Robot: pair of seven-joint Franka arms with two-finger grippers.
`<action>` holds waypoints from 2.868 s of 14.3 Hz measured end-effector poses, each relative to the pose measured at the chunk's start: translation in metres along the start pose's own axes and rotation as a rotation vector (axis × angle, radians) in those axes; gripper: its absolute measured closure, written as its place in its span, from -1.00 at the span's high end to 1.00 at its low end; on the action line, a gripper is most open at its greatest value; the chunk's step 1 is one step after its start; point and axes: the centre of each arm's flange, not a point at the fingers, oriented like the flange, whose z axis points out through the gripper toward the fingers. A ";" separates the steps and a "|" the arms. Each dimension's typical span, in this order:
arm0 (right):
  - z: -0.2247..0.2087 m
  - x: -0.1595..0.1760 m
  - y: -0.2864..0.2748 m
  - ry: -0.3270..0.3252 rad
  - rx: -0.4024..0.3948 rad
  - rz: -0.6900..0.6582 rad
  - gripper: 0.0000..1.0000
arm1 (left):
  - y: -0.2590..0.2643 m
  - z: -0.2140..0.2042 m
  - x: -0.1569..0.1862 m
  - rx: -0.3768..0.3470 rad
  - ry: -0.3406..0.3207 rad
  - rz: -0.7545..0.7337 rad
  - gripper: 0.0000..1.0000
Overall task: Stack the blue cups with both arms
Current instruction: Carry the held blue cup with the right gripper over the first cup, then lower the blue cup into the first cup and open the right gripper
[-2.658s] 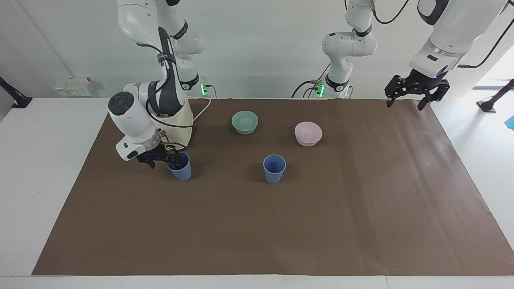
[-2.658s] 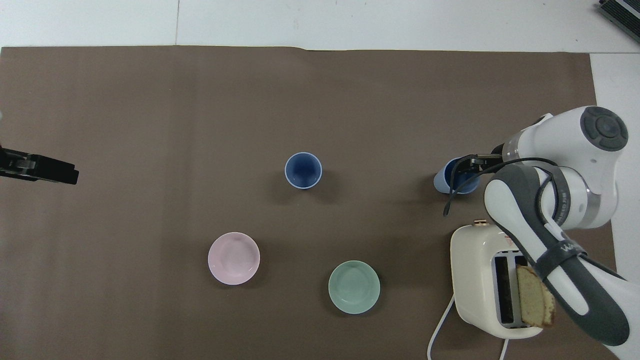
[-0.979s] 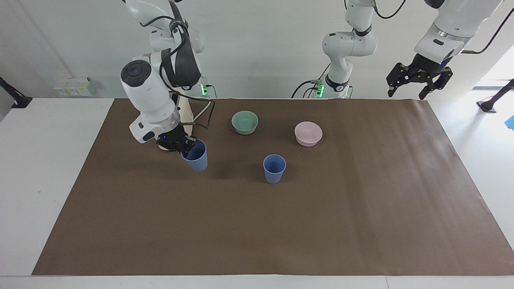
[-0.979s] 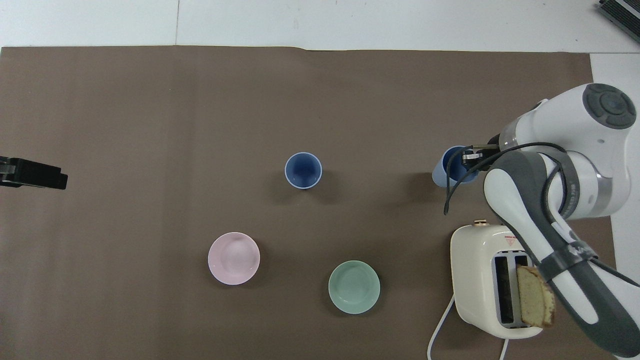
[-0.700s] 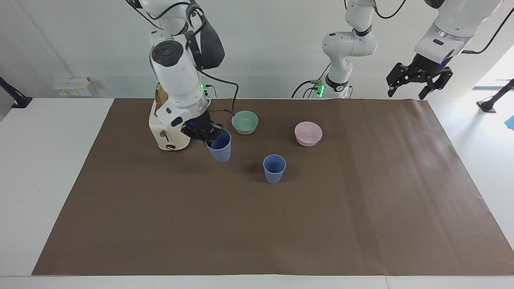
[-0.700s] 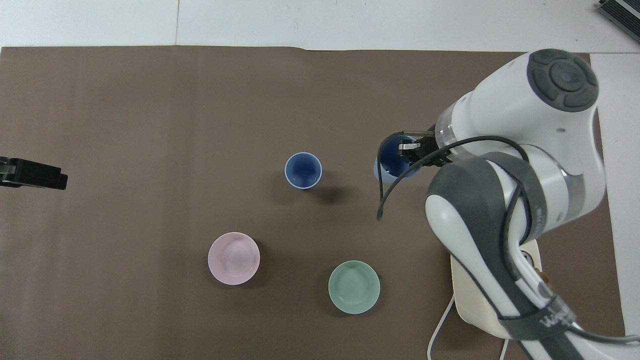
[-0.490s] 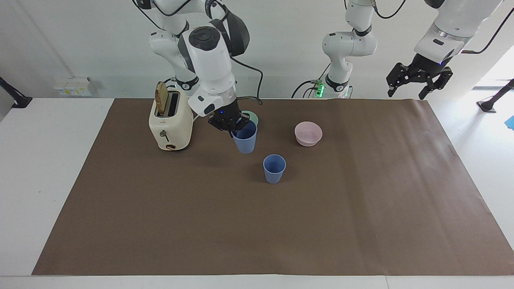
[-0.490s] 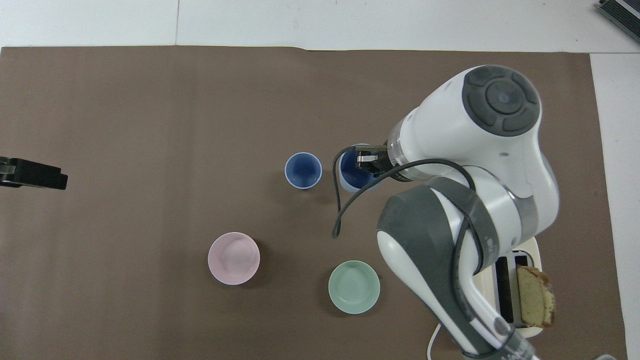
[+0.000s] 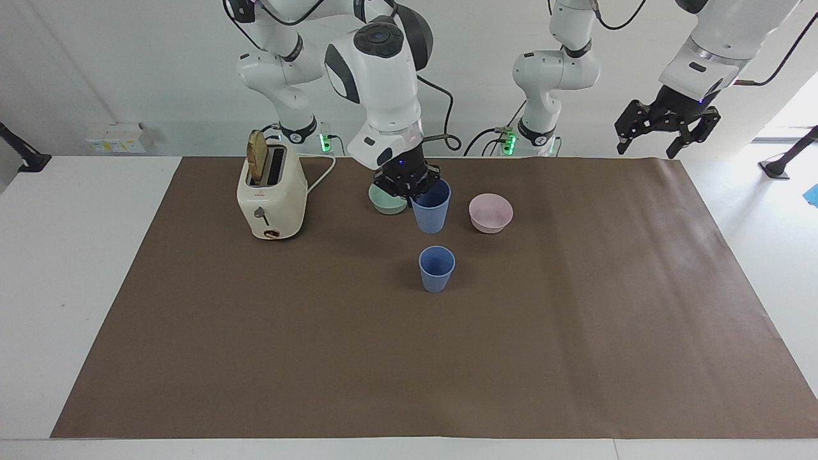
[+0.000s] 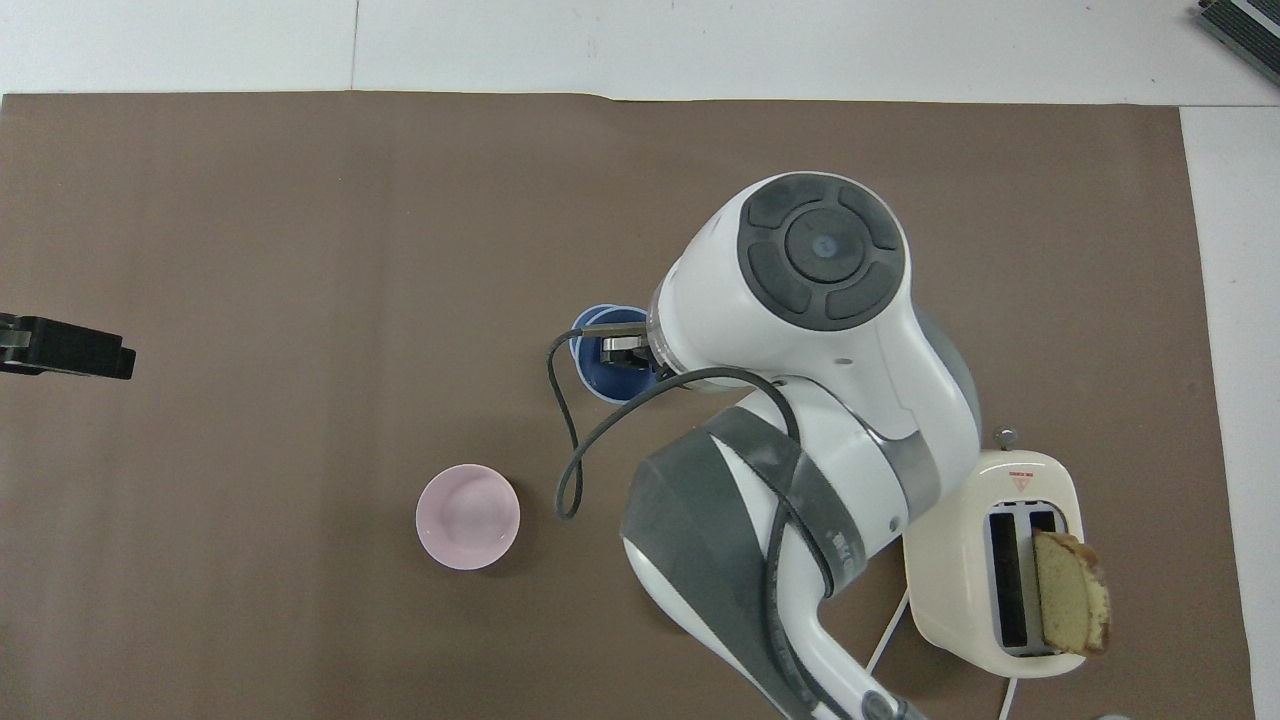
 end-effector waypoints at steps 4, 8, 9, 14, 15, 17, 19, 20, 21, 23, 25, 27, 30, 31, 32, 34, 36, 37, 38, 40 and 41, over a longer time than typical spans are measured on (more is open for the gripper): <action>0.031 0.009 -0.011 0.011 -0.004 0.007 -0.90 | 0.000 0.000 0.000 0.000 0.000 0.000 1.00; 0.038 0.023 0.001 0.015 -0.001 0.032 -0.90 | 0.000 0.000 0.000 0.000 0.000 0.000 1.00; 0.042 0.026 0.001 0.021 0.005 0.034 -0.90 | 0.000 0.000 0.000 0.000 0.000 0.000 1.00; 0.065 0.033 -0.001 0.012 0.007 0.035 -0.90 | 0.000 0.000 0.000 0.000 0.000 0.000 1.00; 0.066 0.033 -0.001 0.011 0.007 0.035 -0.90 | 0.000 0.000 0.000 0.000 0.000 0.000 1.00; 0.066 0.033 0.000 0.012 0.006 0.034 -0.90 | 0.000 0.000 0.000 0.000 0.000 0.000 1.00; 0.068 0.034 0.000 0.013 0.000 0.032 -0.90 | 0.000 0.000 0.000 0.000 0.000 0.000 1.00; 0.069 0.034 0.000 0.013 -0.004 0.031 -0.90 | 0.000 0.000 0.000 0.000 0.000 0.000 1.00; 0.071 0.035 0.000 0.015 -0.004 0.031 -0.90 | 0.000 0.000 0.000 0.000 0.000 0.000 1.00; 0.072 0.038 -0.002 0.038 0.014 0.031 -0.90 | 0.000 0.000 0.000 0.000 0.000 0.000 1.00; 0.076 0.040 -0.002 0.038 0.016 0.031 -0.90 | 0.000 0.000 0.000 0.000 0.000 0.000 1.00; 0.084 0.041 -0.002 0.032 0.010 0.028 -0.90 | 0.000 0.000 0.000 0.000 0.000 0.000 1.00; 0.096 0.043 -0.002 0.028 -0.002 0.022 -0.90 | 0.000 0.000 0.000 0.000 0.000 0.000 1.00; 0.098 0.043 -0.002 0.025 -0.003 0.022 -0.90 | 0.000 0.000 0.000 0.000 0.000 0.000 1.00; 0.099 0.043 -0.002 0.025 -0.004 0.022 -0.90 | 0.000 0.000 0.000 0.000 0.000 0.000 1.00; 0.100 0.043 -0.002 0.023 -0.005 0.022 -0.90 | 0.000 0.000 0.000 0.000 0.000 0.000 1.00; 0.103 0.043 -0.002 0.019 -0.007 0.022 -0.90 | 0.000 0.000 0.000 0.000 0.000 0.000 1.00; 0.104 0.043 -0.002 0.018 -0.007 0.023 -0.90 | 0.000 0.000 0.000 0.000 0.000 0.000 1.00; 0.104 0.043 -0.001 0.018 -0.007 0.023 -0.79 | 0.000 0.000 0.000 0.000 0.000 0.000 1.00; 0.104 0.044 -0.001 0.019 -0.006 0.024 -0.31 | 0.000 0.000 0.000 0.000 -0.001 0.000 1.00; 0.104 0.044 -0.001 0.019 -0.006 0.024 -0.11 | 0.000 0.000 0.000 0.000 -0.001 0.000 1.00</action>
